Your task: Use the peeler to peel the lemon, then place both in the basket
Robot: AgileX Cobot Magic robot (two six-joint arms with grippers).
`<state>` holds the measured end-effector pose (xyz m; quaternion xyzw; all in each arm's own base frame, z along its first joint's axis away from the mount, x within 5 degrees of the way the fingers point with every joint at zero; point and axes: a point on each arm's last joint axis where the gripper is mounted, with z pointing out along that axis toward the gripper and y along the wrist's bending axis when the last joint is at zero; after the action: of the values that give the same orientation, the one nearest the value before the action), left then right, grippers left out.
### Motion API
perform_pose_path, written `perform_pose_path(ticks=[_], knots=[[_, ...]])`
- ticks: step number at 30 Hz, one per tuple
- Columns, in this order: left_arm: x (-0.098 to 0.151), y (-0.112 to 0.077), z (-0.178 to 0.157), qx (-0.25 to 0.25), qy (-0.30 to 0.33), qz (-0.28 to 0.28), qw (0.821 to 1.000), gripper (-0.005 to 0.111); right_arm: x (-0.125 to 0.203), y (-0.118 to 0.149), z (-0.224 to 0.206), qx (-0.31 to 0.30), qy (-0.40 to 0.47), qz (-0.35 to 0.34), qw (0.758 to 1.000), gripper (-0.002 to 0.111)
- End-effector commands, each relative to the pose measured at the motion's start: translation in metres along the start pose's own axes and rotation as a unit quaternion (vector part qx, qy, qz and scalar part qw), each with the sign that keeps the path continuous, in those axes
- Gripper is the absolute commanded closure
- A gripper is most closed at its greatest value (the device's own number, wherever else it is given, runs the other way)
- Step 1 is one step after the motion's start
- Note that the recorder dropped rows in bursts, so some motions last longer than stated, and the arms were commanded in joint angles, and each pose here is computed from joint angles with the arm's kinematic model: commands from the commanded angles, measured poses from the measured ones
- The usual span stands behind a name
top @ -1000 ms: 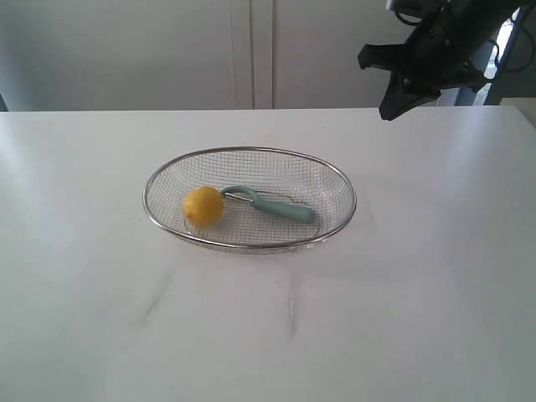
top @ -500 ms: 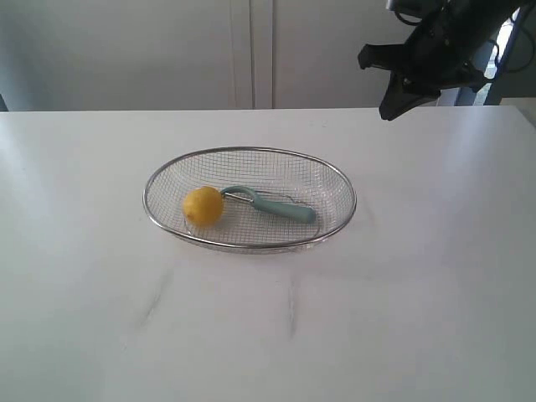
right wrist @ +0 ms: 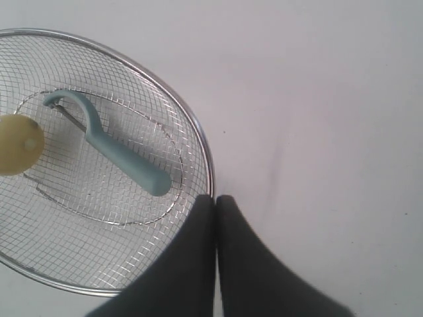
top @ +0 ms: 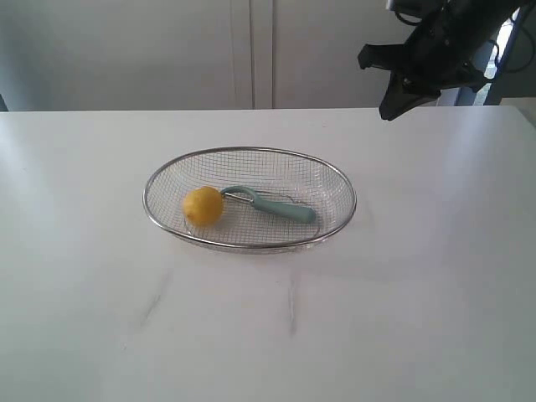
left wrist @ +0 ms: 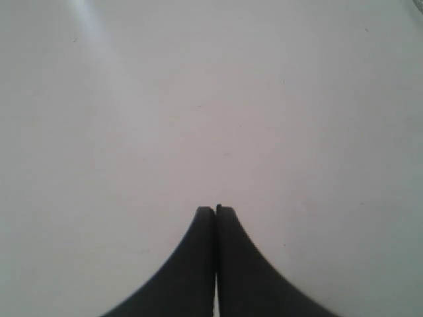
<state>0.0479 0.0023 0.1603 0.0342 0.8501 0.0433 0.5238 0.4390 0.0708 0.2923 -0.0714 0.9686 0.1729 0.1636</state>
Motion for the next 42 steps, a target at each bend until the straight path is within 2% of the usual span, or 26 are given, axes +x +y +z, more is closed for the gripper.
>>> perform_pose_path(ticks=[1,8,11,18,31,42], knots=[[0.004,0.000,0.001,0.000,0.011,-0.003,1.000,0.107,-0.001,0.000,-0.008,0.000,-0.009,-0.002,1.000,0.108],[0.004,0.000,0.001,0.000,0.011,-0.003,1.000,0.107,-0.001,0.000,-0.009,0.006,-0.010,-0.010,1.000,0.108],[0.004,0.000,0.001,0.000,0.011,-0.003,1.000,0.107,0.003,0.000,-0.027,0.043,-0.021,-0.028,0.998,0.108],[0.004,0.000,0.001,0.000,0.011,-0.003,1.000,0.107,0.029,0.003,-0.069,0.103,-0.056,-0.051,0.992,0.108],[0.004,0.000,0.001,0.000,0.011,-0.003,1.000,0.107,0.079,0.013,-0.104,0.115,-0.126,-0.059,0.984,0.108],[0.004,0.000,0.001,0.000,0.011,-0.003,1.000,0.107,0.142,0.022,-0.139,0.135,-0.168,-0.074,0.974,0.108]])
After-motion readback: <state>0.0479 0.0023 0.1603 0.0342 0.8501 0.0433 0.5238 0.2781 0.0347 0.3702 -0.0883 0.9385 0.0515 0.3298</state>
